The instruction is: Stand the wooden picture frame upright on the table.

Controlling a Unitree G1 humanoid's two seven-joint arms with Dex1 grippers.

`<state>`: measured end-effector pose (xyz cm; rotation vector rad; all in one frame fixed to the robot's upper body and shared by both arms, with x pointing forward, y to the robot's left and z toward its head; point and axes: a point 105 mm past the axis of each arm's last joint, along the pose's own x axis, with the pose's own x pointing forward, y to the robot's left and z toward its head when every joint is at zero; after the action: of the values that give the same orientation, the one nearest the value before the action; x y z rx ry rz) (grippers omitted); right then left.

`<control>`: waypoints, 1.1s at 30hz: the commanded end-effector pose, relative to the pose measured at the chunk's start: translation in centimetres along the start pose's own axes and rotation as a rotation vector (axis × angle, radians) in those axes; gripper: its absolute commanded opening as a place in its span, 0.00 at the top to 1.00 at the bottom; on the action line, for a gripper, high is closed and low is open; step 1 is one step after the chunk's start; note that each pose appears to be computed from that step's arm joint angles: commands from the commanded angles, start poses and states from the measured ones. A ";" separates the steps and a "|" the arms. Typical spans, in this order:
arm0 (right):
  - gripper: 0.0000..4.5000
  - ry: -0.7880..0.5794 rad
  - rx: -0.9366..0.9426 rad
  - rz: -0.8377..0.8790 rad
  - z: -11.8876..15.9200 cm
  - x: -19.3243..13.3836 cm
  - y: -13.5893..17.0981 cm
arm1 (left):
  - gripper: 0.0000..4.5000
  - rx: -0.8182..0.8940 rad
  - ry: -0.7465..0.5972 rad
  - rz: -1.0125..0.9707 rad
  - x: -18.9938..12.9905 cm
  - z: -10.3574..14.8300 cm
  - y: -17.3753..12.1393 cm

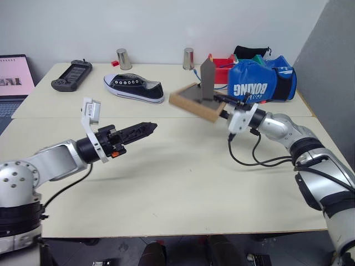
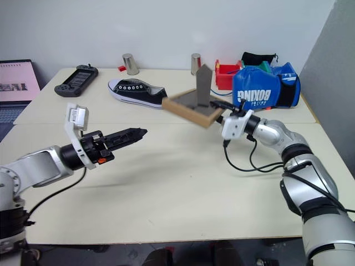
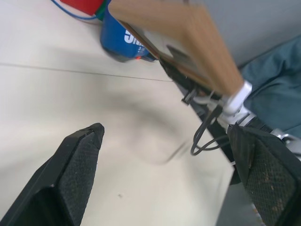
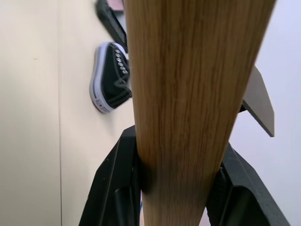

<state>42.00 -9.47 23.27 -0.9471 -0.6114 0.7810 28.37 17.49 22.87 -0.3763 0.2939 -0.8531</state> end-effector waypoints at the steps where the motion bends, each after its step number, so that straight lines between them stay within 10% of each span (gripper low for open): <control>1: 0.70 -0.065 0.354 -0.022 1.2 1.5 -3.0 | 0.00 0.214 -0.007 0.008 0.3 0.8 -0.8; 12: 0.70 -0.171 1.047 0.251 3.3 3.3 -0.7 | 0.00 0.446 -0.080 0.104 0.5 1.3 -0.5; 33: 0.70 -0.056 1.155 0.613 2.7 2.7 11.1 | 0.00 0.434 0.014 0.099 -0.9 -3.1 -1.8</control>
<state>37.78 -2.18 13.65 0.0177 0.2162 1.4626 25.72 16.77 19.99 0.0198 0.1823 -0.7921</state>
